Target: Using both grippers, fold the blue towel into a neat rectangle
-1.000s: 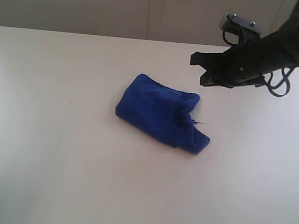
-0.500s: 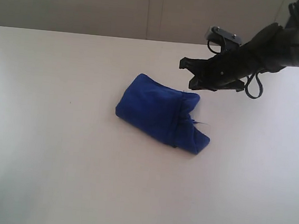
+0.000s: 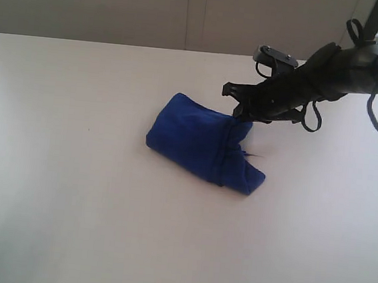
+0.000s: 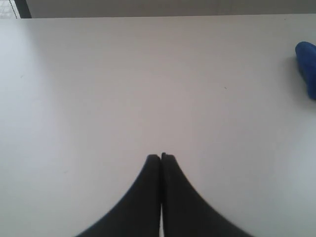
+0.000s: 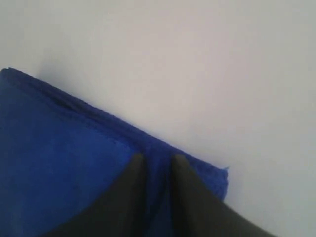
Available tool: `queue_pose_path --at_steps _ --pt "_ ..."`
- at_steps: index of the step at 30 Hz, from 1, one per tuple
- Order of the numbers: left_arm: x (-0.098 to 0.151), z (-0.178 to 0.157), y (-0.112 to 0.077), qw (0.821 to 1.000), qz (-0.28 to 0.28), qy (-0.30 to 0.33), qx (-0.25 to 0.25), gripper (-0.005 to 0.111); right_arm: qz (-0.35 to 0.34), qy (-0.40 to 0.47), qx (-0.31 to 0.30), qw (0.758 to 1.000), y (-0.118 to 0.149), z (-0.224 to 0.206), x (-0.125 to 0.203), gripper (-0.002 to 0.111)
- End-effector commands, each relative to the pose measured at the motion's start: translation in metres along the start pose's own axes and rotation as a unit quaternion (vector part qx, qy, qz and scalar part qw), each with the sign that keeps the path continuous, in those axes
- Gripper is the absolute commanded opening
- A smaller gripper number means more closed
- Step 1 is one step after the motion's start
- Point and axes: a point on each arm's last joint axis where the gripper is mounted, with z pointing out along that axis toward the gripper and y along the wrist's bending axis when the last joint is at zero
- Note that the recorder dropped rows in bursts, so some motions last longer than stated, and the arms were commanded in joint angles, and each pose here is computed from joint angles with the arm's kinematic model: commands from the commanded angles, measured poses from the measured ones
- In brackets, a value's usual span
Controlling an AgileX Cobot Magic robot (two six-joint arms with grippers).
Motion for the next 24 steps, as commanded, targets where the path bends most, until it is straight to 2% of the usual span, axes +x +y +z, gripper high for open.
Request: queue_pose_path --at_steps 1,7,10,15,19,22,24 --pt "0.001 0.0 0.0 1.0 -0.001 -0.003 -0.001 0.0 -0.003 0.003 0.002 1.0 -0.002 0.007 0.002 0.018" --pt "0.001 0.0 0.0 1.0 -0.001 -0.003 -0.001 0.0 -0.001 0.014 0.001 1.0 -0.001 0.016 0.009 0.016" --pt "0.001 0.0 0.0 1.0 -0.001 -0.003 -0.001 0.0 -0.003 0.011 0.0 1.0 0.001 0.015 0.008 0.0" --pt "0.001 0.0 0.0 1.0 -0.001 -0.003 -0.001 0.0 -0.011 -0.016 -0.003 1.0 0.009 -0.002 -0.003 0.0" --pt "0.001 0.0 0.0 1.0 -0.001 -0.003 -0.001 0.0 -0.049 -0.042 -0.015 0.998 0.023 -0.029 -0.016 0.0" --pt "0.001 0.0 0.0 1.0 -0.001 -0.003 -0.001 0.0 -0.072 -0.029 -0.028 0.997 0.032 -0.043 -0.016 0.0" --pt "0.001 0.0 0.0 1.0 -0.001 -0.003 -0.001 0.0 -0.068 -0.015 -0.028 0.997 0.028 -0.036 -0.012 0.0"
